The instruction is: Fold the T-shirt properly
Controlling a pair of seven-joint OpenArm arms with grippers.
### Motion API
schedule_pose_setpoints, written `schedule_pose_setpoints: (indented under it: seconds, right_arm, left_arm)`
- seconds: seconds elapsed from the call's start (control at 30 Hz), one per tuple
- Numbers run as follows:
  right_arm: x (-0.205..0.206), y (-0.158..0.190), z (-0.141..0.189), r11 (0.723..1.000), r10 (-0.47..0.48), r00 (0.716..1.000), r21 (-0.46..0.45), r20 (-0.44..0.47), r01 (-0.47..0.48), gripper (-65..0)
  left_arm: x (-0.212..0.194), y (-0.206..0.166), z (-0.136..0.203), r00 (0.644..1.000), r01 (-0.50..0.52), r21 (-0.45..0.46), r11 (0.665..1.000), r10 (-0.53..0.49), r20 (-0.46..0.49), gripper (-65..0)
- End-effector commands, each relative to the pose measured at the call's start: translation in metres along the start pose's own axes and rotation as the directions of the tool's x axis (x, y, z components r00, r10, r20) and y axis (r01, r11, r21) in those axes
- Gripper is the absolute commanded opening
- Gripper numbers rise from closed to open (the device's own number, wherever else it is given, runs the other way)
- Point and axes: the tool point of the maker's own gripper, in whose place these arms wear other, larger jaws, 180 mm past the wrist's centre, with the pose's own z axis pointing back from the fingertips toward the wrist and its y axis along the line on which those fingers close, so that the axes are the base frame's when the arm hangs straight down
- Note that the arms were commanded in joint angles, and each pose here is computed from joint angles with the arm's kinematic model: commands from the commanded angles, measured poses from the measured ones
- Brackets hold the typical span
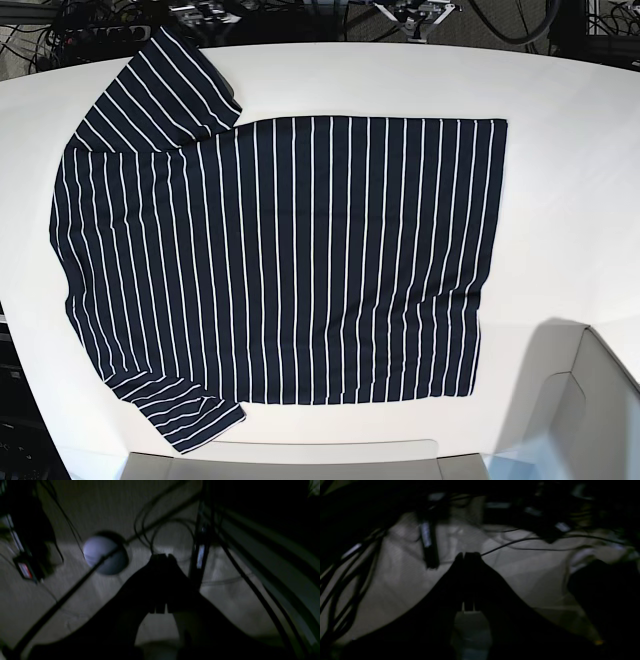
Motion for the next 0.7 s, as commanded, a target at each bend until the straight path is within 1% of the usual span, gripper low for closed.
schedule_pose_setpoints:
  seconds: [0.0, 0.03, 0.1, 0.13, 0.2, 0.33, 0.43, 0.5, 0.53, 0.57, 0.6, 0.63, 0.67]
  right_arm:
    - [-0.016, -0.009, 0.001, 1.000, -0.023, 1.000, -0.010, -0.007, 0.023, -64.9]
    - [-0.023, -0.016, 0.002, 0.999, -0.036, 0.999, -0.021, 0.015, 0.037, -64.9]
    - [-0.034, -0.020, 0.004, 0.998, -0.048, 0.997, -0.028, 0.067, 0.050, -64.8]
    - [-0.038, -0.028, 0.007, 0.998, -0.041, 0.993, -0.041, 0.113, 0.045, -64.8]
    - [-0.048, -0.040, 0.015, 0.998, -0.022, 0.980, -0.060, 0.196, 0.035, -64.8]
    - [-0.062, -0.042, 0.030, 0.998, -0.005, 0.944, -0.065, 0.329, 0.028, -64.8]
    - [-0.072, -0.043, 0.048, 0.997, 0.003, 0.895, -0.068, 0.445, 0.030, -64.7]
    - [-0.075, -0.044, 0.060, 0.997, 0.012, 0.859, -0.071, 0.511, 0.029, -64.7]
    - [-0.076, -0.045, 0.068, 0.997, 0.017, 0.836, -0.073, 0.549, 0.028, -64.7]
    - [-0.076, -0.048, 0.077, 0.997, 0.027, 0.807, -0.079, 0.590, 0.024, -64.7]
    - [-0.078, -0.048, 0.086, 0.997, 0.034, 0.778, -0.081, 0.628, 0.022, -64.7]
    - [-0.079, -0.047, 0.093, 0.997, 0.038, 0.751, -0.080, 0.659, 0.020, -64.7]
    - [-0.085, -0.045, 0.094, 0.997, 0.034, 0.756, -0.075, 0.653, 0.020, -64.7]
  left_arm:
    - [-0.008, 0.010, 0.002, 1.000, 0.001, 0.017, 1.000, -0.001, 0.030, -64.7]
    - [-0.010, 0.023, 0.005, 0.997, 0.006, 0.036, 0.999, -0.009, 0.079, -64.7]
    - [-0.021, 0.033, 0.013, 0.988, 0.014, 0.051, 0.999, -0.022, 0.151, -64.6]
    - [-0.024, 0.035, 0.018, 0.978, 0.019, 0.054, 0.998, -0.029, 0.204, -64.6]
    - [-0.027, 0.039, 0.030, 0.952, 0.026, 0.059, 0.998, -0.043, 0.304, -64.6]
    - [-0.032, 0.041, 0.053, 0.894, 0.036, 0.062, 0.997, -0.060, 0.444, -64.6]
    - [-0.028, 0.043, 0.077, 0.811, 0.045, 0.066, 0.997, -0.075, 0.580, -64.6]
    - [-0.026, 0.054, 0.094, 0.752, 0.060, 0.086, 0.994, -0.102, 0.652, -64.6]
    - [-0.024, 0.056, 0.104, 0.712, 0.064, 0.090, 0.994, -0.109, 0.693, -64.6]
    - [-0.021, 0.056, 0.115, 0.665, 0.067, 0.092, 0.994, -0.113, 0.738, -64.6]
    - [-0.019, 0.056, 0.124, 0.630, 0.070, 0.093, 0.993, -0.116, 0.768, -64.6]
    - [-0.023, 0.057, 0.124, 0.639, 0.073, 0.093, 0.993, -0.118, 0.760, -64.6]
    - [-0.022, 0.059, 0.125, 0.635, 0.076, 0.098, 0.992, -0.124, 0.763, -64.6]
